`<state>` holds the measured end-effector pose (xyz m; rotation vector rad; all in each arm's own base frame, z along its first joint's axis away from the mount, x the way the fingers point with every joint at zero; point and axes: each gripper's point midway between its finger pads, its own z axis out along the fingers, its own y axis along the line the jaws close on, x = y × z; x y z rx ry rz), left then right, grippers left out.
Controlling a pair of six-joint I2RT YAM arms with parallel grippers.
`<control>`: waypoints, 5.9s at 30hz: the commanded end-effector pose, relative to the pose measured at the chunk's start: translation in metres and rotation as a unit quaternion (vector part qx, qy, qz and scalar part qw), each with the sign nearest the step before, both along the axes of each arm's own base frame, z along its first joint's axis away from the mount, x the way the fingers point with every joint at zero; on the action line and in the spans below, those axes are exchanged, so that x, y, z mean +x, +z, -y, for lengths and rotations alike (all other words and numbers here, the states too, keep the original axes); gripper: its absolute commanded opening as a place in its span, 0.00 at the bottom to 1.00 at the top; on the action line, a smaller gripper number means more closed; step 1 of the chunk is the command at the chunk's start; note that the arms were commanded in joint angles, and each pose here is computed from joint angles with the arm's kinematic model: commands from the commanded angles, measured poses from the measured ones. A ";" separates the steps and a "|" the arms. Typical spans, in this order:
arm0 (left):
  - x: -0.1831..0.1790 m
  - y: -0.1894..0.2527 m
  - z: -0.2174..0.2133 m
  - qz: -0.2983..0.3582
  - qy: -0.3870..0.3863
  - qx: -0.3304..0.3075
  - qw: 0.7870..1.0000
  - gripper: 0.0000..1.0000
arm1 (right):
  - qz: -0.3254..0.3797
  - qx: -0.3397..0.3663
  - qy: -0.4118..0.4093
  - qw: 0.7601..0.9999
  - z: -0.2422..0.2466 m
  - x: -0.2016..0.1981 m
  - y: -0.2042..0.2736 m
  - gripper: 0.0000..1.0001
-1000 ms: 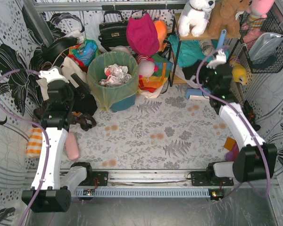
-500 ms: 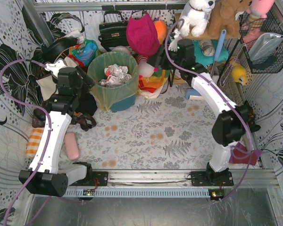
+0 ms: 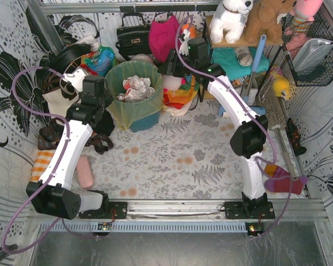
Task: Tie the trash bag
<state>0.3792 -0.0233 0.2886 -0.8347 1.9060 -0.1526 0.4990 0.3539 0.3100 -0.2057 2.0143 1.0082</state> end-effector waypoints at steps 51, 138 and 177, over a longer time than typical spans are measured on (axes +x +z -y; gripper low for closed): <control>-0.055 0.057 0.123 0.027 -0.295 -0.027 0.955 0.00 | -0.013 -0.007 -0.045 0.999 0.049 -0.142 0.037 0.00; -0.098 0.013 0.197 -0.067 -0.355 -0.068 0.930 0.00 | -0.049 -0.256 -0.079 0.962 0.136 -0.166 -0.003 0.00; -0.163 0.035 0.206 -0.101 -0.452 -0.055 0.885 0.63 | -0.136 -0.192 -0.141 0.962 0.183 -0.263 -0.009 0.49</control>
